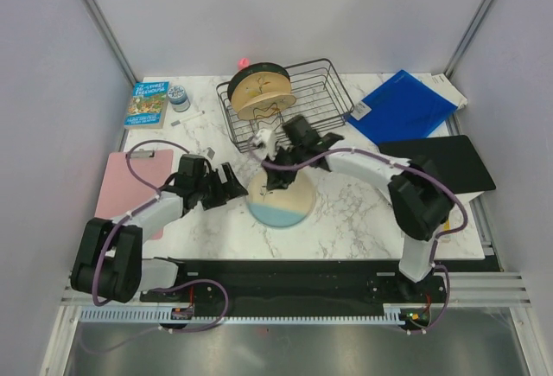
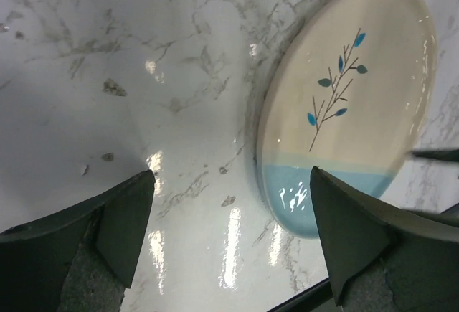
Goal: Load the plates into the dish rack
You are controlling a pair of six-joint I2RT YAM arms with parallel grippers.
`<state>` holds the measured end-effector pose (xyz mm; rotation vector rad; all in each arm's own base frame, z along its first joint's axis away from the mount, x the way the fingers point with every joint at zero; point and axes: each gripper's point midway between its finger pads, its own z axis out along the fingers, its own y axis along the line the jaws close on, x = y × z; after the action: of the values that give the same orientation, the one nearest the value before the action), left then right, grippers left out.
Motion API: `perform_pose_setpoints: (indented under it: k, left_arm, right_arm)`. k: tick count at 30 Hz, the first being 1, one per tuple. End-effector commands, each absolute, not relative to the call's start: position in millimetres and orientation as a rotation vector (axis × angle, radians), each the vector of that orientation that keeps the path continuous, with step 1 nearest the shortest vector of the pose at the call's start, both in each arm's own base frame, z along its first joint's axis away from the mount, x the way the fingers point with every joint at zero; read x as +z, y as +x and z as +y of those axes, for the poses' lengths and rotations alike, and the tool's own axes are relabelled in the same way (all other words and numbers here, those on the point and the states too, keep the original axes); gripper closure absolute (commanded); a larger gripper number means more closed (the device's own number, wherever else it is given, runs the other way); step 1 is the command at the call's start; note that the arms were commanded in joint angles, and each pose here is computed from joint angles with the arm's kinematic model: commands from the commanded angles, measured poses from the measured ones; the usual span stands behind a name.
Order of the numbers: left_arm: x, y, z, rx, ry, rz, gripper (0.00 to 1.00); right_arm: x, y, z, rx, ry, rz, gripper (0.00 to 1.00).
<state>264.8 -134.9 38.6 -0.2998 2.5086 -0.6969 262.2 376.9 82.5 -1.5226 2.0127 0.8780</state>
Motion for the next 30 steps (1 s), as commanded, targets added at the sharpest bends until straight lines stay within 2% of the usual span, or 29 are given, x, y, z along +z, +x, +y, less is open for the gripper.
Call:
perform_pose_setpoints:
  k: [1,4,8,10,22,23,27,28,29,30]
  left_arm:
    - [47,273,-158,-0.873,-0.252,2.445,0.08]
    - [42,272,-164,-0.918,-0.239,2.467,0.12]
    - [33,272,-172,-0.949,-0.234,2.514,0.16]
    - [26,270,-177,-0.973,-0.227,2.544,0.22]
    - [4,253,-182,-0.975,-0.235,2.600,0.52]
    - [4,252,-181,-0.968,-0.222,2.593,0.60]
    - [-2,246,-176,-0.939,-0.163,2.561,0.75]
    - [-2,247,-175,-0.929,-0.123,2.551,0.84]
    - [-2,247,-174,-0.923,-0.105,2.545,0.98]
    - [-2,247,-174,-0.923,-0.100,2.541,0.98]
  right_arm:
    - [144,320,330,1.014,-1.005,2.108,0.53]
    - [127,339,288,1.004,-0.860,2.198,0.51]
    - [108,347,254,1.145,-0.650,2.297,0.48]
    - [98,347,240,1.178,-0.560,2.329,0.47]
    - [62,307,235,1.351,-0.578,2.372,0.46]
    - [57,305,235,1.358,-0.579,2.384,0.46]
    - [52,299,238,1.431,-0.609,2.372,0.46]
    - [48,297,240,1.463,-0.613,2.377,0.45]
    - [46,296,240,1.480,-0.625,2.374,0.45]
    - [47,298,242,1.493,-0.639,2.365,0.45]
